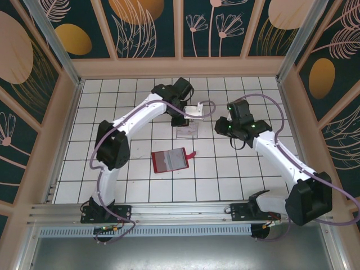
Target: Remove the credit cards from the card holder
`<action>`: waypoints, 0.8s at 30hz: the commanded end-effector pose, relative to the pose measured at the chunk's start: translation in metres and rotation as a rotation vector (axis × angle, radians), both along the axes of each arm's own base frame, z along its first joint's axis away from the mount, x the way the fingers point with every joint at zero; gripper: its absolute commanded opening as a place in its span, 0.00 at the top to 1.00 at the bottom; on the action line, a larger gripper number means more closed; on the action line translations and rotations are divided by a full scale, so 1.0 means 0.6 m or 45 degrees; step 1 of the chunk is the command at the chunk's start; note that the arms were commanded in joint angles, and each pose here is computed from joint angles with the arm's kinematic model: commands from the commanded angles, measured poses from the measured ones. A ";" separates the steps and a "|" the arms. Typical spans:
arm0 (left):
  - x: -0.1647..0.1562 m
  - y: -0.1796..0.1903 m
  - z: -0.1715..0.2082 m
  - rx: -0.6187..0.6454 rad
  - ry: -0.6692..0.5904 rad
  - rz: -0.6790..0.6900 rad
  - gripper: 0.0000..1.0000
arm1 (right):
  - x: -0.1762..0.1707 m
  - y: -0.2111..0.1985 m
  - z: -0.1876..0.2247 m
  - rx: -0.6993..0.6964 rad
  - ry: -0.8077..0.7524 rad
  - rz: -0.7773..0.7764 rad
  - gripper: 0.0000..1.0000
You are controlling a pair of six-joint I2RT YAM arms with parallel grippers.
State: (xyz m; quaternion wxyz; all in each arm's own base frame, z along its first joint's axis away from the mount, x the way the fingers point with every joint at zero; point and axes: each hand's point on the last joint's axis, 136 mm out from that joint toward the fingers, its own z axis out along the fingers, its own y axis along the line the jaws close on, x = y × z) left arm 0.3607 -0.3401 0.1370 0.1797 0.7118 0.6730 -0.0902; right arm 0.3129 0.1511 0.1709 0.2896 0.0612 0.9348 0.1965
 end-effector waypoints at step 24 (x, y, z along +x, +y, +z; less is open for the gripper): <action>0.016 -0.008 -0.116 0.146 0.186 -0.006 1.00 | -0.012 0.000 -0.021 0.045 0.058 0.005 0.79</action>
